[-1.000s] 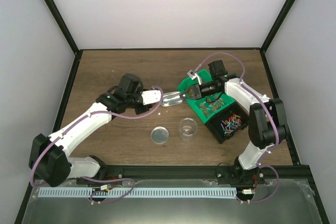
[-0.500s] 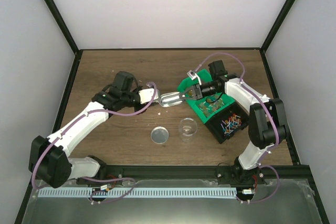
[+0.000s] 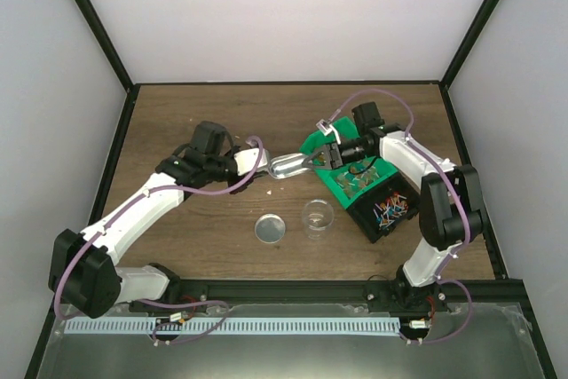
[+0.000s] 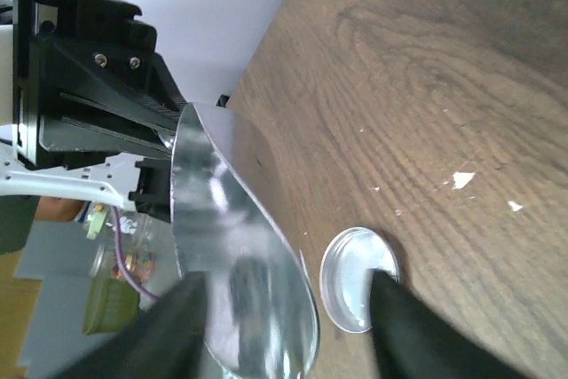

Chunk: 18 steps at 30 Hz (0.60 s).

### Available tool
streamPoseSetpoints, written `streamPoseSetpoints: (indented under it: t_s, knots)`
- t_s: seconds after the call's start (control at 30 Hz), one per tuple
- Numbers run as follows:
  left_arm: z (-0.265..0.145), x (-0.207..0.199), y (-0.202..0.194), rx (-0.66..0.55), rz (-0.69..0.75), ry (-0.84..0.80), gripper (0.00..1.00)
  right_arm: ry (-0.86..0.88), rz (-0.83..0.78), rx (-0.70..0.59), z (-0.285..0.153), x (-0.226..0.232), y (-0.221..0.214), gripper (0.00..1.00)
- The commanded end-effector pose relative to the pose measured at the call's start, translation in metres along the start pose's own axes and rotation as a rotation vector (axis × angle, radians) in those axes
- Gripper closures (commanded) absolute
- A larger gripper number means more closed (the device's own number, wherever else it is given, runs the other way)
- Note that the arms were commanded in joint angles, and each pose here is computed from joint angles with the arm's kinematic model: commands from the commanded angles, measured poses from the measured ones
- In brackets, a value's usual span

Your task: Pack the candies

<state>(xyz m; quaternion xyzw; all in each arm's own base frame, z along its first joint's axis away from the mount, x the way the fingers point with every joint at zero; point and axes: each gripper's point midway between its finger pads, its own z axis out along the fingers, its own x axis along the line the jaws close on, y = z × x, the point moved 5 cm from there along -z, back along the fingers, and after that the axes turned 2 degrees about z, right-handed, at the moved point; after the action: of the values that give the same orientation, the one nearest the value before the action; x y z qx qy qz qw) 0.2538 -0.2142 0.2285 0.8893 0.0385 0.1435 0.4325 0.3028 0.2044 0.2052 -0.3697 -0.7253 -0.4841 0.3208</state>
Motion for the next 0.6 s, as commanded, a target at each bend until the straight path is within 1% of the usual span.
streamPoseSetpoints:
  t_s: [0.0,0.03,0.07,0.2,0.33,0.4,0.47,0.57]
  knots:
    - [-0.011,0.017,0.012,-0.002,-0.089,0.104,0.96,-0.108,-0.084,-0.09,-0.033,-0.003,0.024,0.22]
    - [-0.014,0.021,0.013,0.009,-0.107,0.135,0.96,-0.145,-0.097,-0.124,-0.046,-0.007,0.028,0.17]
    - [-0.017,0.024,0.014,0.018,-0.122,0.163,0.96,-0.184,-0.107,-0.159,-0.06,-0.012,0.032,0.15]
    - [-0.023,0.031,0.015,0.059,-0.143,0.207,0.96,-0.389,-0.139,-0.211,-0.108,-0.042,0.041,0.14]
    - [-0.018,0.039,0.011,0.096,-0.183,0.21,0.96,-0.516,-0.121,-0.215,-0.149,-0.072,0.051,0.14]
    - [-0.006,0.043,0.004,0.129,-0.218,0.181,0.96,-0.557,-0.112,-0.219,-0.165,-0.088,0.053,0.14]
    - [0.004,0.048,0.0,0.147,-0.24,0.149,0.96,-0.615,-0.116,-0.203,-0.175,-0.099,0.059,0.14]
    - [0.014,0.057,0.0,0.174,-0.229,0.122,0.96,-0.705,-0.13,-0.171,-0.185,-0.113,0.065,0.13]
